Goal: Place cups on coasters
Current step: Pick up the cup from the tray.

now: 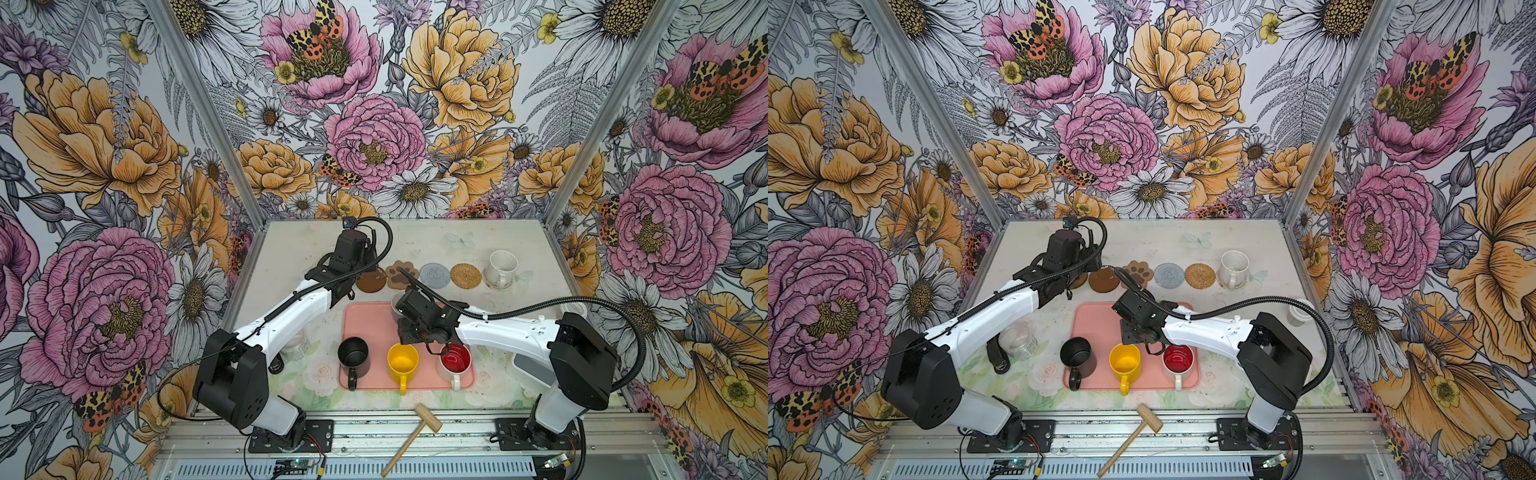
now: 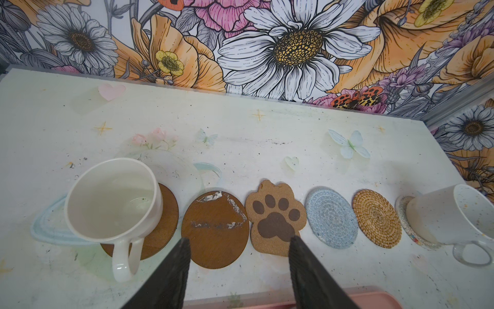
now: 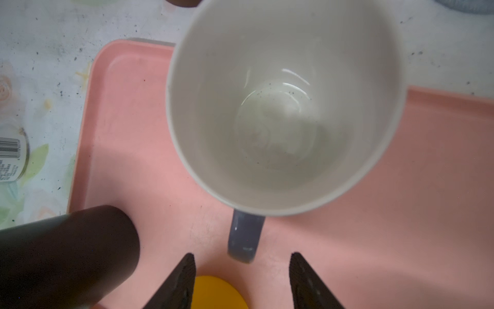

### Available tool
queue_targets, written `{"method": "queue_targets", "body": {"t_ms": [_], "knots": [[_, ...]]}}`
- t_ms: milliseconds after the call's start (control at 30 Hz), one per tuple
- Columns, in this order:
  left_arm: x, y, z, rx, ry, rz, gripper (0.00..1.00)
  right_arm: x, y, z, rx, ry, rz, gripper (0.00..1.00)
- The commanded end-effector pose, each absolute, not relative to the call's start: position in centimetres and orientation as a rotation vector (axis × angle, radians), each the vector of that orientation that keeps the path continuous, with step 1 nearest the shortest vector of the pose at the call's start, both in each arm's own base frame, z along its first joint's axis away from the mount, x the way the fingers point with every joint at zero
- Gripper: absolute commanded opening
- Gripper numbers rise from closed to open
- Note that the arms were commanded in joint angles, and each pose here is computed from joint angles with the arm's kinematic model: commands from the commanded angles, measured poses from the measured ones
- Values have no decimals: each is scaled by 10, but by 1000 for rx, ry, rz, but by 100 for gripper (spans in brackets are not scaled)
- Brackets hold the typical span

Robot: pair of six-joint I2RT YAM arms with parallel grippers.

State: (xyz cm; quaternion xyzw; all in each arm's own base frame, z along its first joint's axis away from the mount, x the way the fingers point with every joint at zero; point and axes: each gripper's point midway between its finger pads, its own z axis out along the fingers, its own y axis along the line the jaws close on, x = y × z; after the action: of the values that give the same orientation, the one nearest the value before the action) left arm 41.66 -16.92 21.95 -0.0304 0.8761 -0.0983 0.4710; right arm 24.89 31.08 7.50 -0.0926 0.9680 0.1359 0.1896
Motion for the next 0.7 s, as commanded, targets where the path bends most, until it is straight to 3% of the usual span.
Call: {"method": "queue_targets", "body": {"t_ms": [0, 667], "knots": [[416, -167, 223, -78, 2129, -262, 61, 260, 309, 73, -207, 2719, 357, 56], [420, -167, 216, -79, 2144, -261, 61, 295, 307, 72, -162, 2690, 309, 47]]}}
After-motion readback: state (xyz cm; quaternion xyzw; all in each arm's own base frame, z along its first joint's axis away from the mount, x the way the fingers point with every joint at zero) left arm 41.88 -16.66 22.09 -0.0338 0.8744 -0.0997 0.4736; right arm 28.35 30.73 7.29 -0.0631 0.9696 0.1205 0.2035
